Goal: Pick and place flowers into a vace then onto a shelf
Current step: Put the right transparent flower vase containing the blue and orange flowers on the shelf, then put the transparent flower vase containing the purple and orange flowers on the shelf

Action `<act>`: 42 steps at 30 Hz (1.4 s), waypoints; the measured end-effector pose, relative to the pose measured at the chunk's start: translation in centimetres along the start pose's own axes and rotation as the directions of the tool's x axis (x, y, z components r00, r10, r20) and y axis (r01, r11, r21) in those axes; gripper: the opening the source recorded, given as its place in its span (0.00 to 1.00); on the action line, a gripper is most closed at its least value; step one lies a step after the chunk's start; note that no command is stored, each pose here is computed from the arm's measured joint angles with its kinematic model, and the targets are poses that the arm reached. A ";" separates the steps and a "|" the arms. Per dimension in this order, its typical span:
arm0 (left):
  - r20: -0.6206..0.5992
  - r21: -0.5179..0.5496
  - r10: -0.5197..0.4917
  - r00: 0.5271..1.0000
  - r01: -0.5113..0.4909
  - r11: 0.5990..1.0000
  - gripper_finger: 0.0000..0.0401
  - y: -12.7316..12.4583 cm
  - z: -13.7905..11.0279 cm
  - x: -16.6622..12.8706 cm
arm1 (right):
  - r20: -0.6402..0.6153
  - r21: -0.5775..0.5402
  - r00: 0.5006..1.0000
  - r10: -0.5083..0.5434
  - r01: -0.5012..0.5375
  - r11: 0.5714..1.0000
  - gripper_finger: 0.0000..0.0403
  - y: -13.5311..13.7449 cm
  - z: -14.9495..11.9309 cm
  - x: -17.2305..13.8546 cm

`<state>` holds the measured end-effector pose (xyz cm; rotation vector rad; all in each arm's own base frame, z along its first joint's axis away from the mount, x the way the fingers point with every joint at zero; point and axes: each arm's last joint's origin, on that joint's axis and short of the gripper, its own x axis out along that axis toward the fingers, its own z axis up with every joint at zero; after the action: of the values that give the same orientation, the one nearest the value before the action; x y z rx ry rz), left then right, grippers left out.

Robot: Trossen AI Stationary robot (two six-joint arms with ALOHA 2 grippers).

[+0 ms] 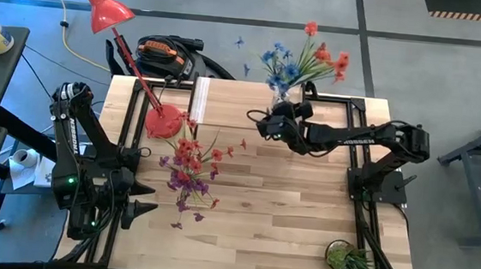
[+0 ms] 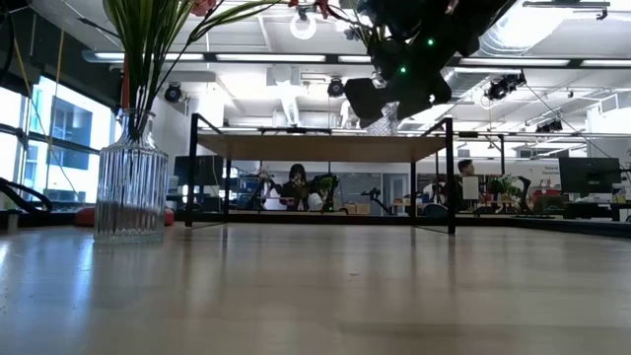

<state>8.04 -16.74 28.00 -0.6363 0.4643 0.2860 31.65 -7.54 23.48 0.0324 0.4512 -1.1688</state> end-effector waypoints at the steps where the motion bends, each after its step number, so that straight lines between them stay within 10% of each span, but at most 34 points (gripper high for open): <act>1: 0.001 0.000 0.000 1.000 0.000 1.000 0.79 0.0 0.0 0.0 | -0.003 -0.002 1.000 0.002 -0.002 1.000 0.81 0.0 0.0 0.0; 42: 0.023 0.014 -0.045 0.999 0.045 0.999 0.79 -0.6 -0.1 0.0 | -0.176 -0.050 0.962 0.210 -0.222 0.974 0.83 3.0 -5.4 -9.5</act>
<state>8.27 -17.26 28.29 -0.6289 0.4286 0.2470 29.63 3.42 21.31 0.1197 0.6232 -0.9383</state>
